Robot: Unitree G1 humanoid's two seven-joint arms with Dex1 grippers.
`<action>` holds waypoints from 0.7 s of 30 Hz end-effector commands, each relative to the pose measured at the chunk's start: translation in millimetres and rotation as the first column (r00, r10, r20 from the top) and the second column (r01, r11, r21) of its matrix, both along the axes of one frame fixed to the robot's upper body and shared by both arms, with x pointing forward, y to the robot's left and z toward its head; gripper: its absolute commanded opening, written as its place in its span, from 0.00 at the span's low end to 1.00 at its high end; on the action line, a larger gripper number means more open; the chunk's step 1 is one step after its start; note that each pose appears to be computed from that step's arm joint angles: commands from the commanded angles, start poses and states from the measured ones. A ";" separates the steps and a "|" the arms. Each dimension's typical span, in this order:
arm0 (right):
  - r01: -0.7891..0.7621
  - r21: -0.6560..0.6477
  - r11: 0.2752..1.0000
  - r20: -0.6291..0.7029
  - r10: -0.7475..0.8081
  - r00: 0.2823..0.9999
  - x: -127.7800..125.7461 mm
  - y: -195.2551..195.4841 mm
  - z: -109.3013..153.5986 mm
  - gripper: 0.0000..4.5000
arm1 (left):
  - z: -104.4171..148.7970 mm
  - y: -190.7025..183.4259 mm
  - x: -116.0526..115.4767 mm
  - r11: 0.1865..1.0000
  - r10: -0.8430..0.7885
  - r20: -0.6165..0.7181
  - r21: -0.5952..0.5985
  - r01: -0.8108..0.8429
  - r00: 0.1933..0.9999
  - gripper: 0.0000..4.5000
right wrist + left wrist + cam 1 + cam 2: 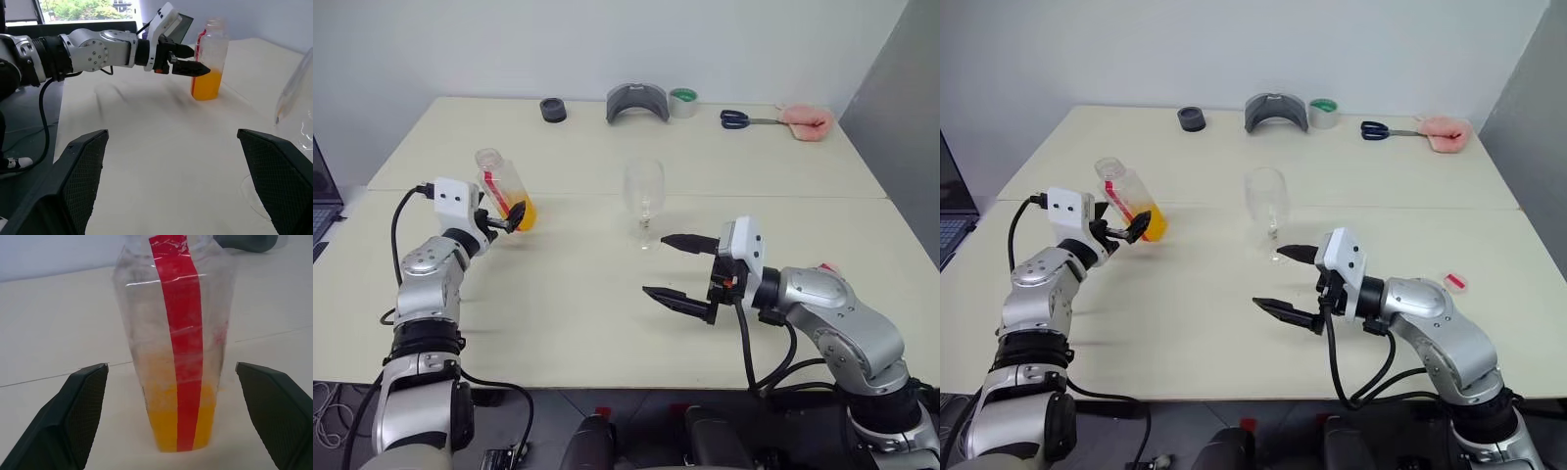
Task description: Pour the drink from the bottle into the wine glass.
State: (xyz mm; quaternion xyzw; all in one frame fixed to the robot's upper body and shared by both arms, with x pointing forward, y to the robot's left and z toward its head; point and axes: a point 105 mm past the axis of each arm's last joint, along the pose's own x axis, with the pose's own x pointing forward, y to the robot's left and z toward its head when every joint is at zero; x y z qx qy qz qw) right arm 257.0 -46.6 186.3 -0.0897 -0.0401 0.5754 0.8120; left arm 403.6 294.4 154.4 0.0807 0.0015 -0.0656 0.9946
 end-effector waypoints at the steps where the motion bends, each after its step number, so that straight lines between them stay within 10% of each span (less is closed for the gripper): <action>1: -0.015 0.016 1.000 0.045 0.015 0.999 -3.2 2.3 7.8 1.00 | 16.3 -0.6 6.8 1.000 -0.008 0.055 0.011 0.007 0.998 1.00; 6: -0.019 0.016 1.000 0.050 0.018 0.999 -3.1 3.2 8.2 1.00 | 15.7 -3.3 16.8 1.000 -0.022 0.042 0.000 0.022 0.999 1.00; 16: -0.007 0.019 1.000 0.056 0.006 0.998 -2.3 3.5 8.1 1.00 | 14.3 -7.8 20.7 0.999 -0.046 0.048 -0.005 0.046 0.998 0.41; 21: 0.025 0.028 0.999 0.079 -0.028 0.996 1.0 1.5 11.3 1.00 | 22.3 -23.3 19.7 0.994 -0.104 0.079 0.043 0.101 0.991 0.38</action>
